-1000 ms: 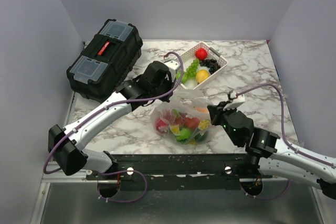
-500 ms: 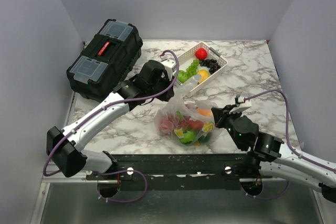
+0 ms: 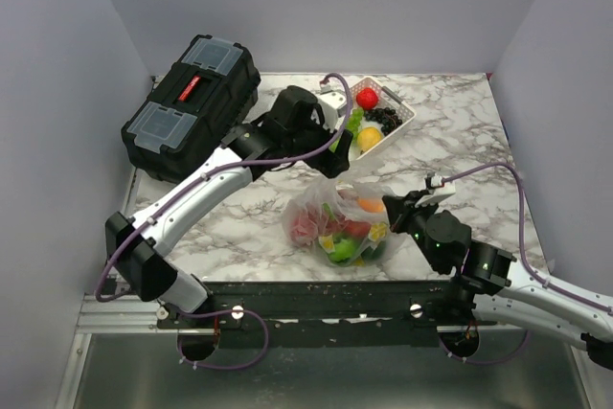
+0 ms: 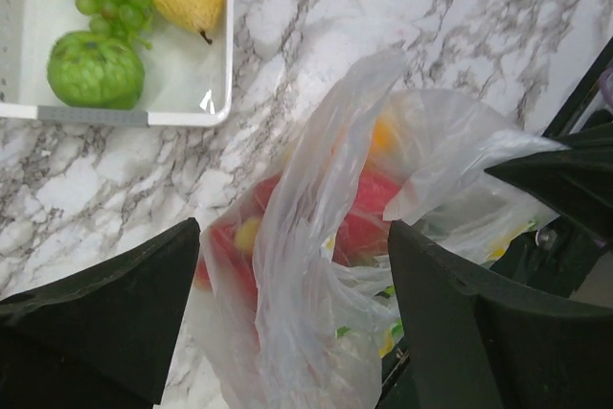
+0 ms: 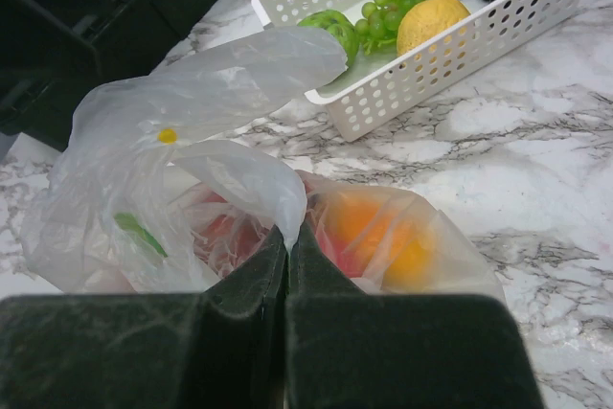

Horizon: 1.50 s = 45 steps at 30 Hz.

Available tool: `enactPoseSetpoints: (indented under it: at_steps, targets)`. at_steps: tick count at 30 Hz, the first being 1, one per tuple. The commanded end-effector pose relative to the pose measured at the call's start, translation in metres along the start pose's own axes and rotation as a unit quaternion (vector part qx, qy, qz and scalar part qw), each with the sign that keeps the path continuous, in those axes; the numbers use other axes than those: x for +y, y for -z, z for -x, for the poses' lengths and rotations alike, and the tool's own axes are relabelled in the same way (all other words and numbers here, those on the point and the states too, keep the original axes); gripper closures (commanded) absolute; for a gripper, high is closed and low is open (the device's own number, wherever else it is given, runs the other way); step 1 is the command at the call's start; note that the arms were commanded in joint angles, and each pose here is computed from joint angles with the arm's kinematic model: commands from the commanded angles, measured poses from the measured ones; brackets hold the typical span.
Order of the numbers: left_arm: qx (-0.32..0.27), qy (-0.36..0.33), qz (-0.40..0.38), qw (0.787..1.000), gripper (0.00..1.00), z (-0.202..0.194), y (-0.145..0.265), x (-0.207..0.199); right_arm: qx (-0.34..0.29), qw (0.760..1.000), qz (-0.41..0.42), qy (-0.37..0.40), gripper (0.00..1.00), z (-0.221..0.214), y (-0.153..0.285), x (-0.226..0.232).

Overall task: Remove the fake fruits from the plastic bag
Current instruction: Untie the plastic bag at the center of the board.

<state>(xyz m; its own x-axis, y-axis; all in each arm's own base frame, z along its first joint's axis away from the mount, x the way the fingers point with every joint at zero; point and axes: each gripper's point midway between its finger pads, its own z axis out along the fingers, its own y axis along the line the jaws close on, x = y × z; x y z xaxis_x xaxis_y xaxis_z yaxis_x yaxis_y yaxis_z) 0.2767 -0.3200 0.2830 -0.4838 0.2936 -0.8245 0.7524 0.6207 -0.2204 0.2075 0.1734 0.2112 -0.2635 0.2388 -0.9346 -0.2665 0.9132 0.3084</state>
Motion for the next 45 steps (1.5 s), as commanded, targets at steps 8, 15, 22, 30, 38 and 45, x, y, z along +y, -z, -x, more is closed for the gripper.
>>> enactPoseSetpoints:
  at_steps: [8, 15, 22, 30, 38, 45]
  targets:
    - [0.098, -0.005, -0.006, 0.995, 0.24, -0.045, -0.042, -0.004, 0.0, 1.0, 0.011, -0.001, 0.99, 0.004, -0.004, 0.01]
    - [0.077, -0.02, 0.058, 0.995, 0.79, -0.041, -0.028, 0.014, 0.001, 0.999, -0.02, -0.038, 0.81, 0.002, -0.002, -0.001]
    - [-0.033, -0.022, 0.078, 0.996, 1.0, -0.008, 0.019, 0.011, -0.033, 0.99, -0.093, -0.099, 0.83, 0.021, 0.015, -0.034]
    - [-0.171, -0.006, 0.117, 0.978, 1.0, 0.015, 0.079, 0.018, -0.064, 0.98, -0.132, -0.131, 0.78, 0.032, 0.027, -0.057]
    - [-0.173, 0.0, 0.063, 0.983, 1.0, 0.006, 0.08, 0.0, -0.037, 0.993, -0.104, -0.052, 0.5, 0.042, 0.018, -0.034]
    - [-0.145, -0.023, 0.039, 0.988, 0.88, 0.002, 0.091, -0.011, -0.023, 0.998, -0.055, -0.025, 0.24, 0.048, 0.007, -0.004]
